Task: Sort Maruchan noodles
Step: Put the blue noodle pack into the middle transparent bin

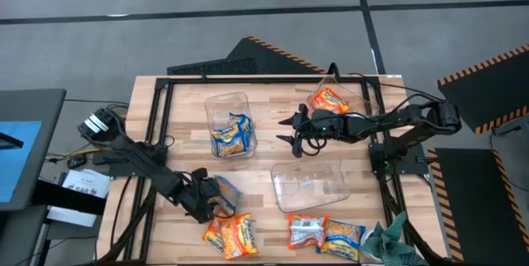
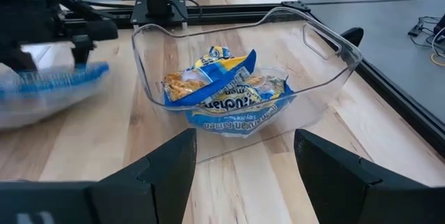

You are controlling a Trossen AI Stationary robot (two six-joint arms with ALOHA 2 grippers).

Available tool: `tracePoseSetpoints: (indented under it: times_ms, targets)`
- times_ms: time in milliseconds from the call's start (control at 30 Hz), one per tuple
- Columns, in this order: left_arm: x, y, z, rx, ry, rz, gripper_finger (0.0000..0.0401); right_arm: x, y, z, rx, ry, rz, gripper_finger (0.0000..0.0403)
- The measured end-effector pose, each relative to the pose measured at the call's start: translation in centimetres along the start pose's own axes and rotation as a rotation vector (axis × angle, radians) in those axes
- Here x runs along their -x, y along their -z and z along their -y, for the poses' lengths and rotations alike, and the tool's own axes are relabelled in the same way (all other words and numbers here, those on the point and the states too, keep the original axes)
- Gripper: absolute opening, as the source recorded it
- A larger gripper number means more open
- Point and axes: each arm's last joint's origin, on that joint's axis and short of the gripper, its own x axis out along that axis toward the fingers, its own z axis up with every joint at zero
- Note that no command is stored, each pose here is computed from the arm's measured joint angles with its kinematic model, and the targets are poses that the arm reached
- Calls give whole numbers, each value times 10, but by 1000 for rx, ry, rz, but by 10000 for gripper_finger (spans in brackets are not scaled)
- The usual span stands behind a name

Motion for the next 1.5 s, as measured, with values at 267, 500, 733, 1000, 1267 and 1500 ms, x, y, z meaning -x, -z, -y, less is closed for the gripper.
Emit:
tracePoseSetpoints:
  times_ms: [267,500,733,1000,1267,1500]
  targets:
    - [-2,0,-3,24,-39,6,133,0,0,0,0,0,-2,265]
    - [9,-2,-9,45,-52,16,12,0,0,0,0,0,-2,265]
    - [57,-14,-21,111,83,125,2,0,0,0,-7,0,-2,265]
    - [122,-39,-37,109,196,435,1,0,0,0,-7,0,-2,265]
    - [134,-83,-96,225,-198,656,1,0,0,0,-7,0,-2,265]
    - [110,-108,-162,339,-312,500,0,0,0,0,-7,0,-2,265]
